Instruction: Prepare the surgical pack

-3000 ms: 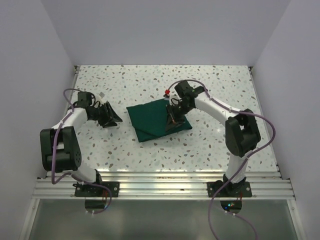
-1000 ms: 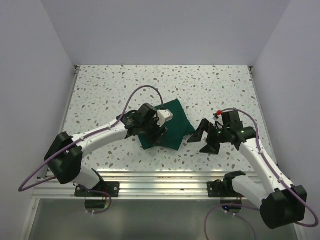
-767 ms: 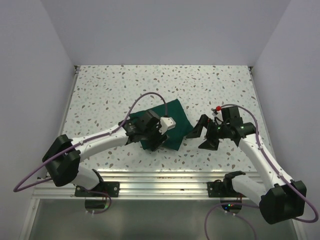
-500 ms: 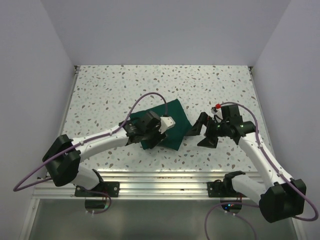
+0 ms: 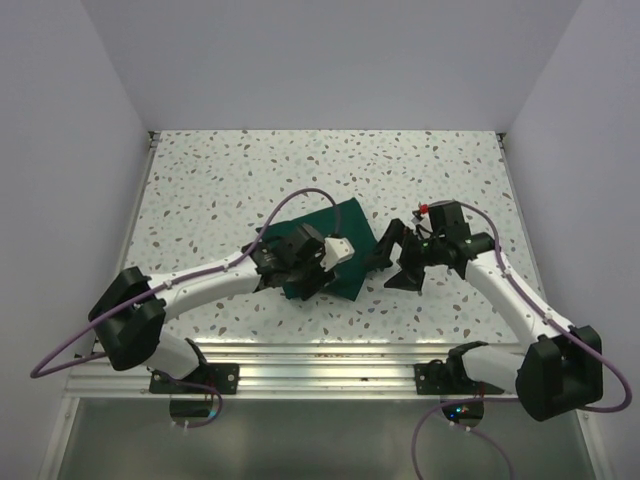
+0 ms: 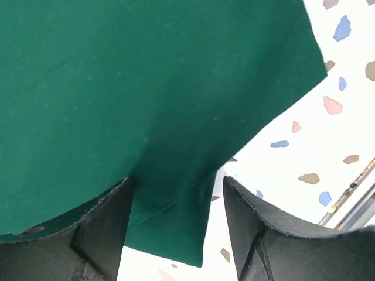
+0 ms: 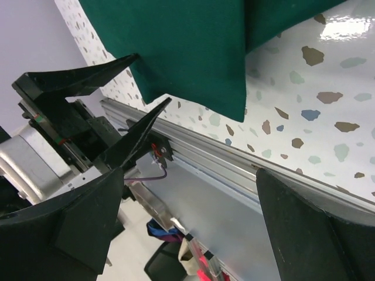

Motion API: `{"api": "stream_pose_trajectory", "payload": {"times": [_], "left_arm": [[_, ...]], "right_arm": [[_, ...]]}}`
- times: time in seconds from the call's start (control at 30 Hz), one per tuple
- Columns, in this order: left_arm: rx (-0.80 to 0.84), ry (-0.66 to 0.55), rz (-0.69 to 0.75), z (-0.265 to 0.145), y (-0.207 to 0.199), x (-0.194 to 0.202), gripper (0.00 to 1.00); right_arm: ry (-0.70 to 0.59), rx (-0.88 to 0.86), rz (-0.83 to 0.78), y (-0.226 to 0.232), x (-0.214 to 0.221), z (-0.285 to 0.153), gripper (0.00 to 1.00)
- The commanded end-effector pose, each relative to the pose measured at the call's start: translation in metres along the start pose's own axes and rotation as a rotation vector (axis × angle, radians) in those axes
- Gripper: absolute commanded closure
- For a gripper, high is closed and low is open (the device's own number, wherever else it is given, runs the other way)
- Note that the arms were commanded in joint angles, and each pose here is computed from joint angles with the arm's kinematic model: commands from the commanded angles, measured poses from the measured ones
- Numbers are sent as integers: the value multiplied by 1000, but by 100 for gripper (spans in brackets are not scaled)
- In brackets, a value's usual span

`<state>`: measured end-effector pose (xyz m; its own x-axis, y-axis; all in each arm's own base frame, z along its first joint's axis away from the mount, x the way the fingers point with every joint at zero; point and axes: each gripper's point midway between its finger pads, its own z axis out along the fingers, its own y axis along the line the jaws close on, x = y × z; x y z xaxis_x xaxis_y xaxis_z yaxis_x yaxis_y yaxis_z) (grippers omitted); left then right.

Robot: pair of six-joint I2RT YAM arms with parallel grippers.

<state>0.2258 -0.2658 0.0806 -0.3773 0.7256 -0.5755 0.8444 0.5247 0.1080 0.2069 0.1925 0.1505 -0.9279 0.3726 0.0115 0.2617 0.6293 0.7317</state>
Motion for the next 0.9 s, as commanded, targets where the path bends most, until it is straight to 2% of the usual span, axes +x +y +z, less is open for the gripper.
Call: {"api": "stream_pose_trajectory", "payload": {"times": [0.0,0.13,0.23,0.33,0.37,0.4,0.47,0.57,0.6,0.63,0.67,0.7,0.8,0.87], "left_arm": [[22,-38,5,3,-6,-13,35],[-1,-7,19,14,-2,-5,38],[-4,2,16,19,-1,-3,46],[12,4,10,22,-4,-4,62],[9,-1,5,22,-3,-7,72],[4,-3,4,21,-2,-8,75],[-14,-22,-2,17,2,-18,78],[-30,-35,1,12,6,-28,87],[-29,-35,0,11,6,-30,89],[-34,-48,3,8,8,-36,97],[-35,-49,3,7,8,-38,100],[-38,-63,7,3,9,-44,100],[-55,-76,8,-1,13,-50,100],[-58,-86,10,-5,14,-55,100]], "right_arm": [[-12,-62,-40,28,-7,-1,1],[-3,-48,-43,32,-5,6,1],[-9,-33,-13,33,-5,11,4],[-25,-34,33,34,-9,19,8],[-30,-38,57,34,-11,22,10],[-31,-35,68,33,-11,25,17],[-30,-32,94,30,-12,30,21],[-12,-27,127,27,-14,41,36],[-5,-28,130,27,-14,45,47],[-5,-37,123,30,-15,48,51],[4,-25,129,28,-16,54,55],[8,-21,127,28,-16,56,63],[0,-9,127,28,-22,64,73],[-6,1,127,28,-25,67,75]]}}
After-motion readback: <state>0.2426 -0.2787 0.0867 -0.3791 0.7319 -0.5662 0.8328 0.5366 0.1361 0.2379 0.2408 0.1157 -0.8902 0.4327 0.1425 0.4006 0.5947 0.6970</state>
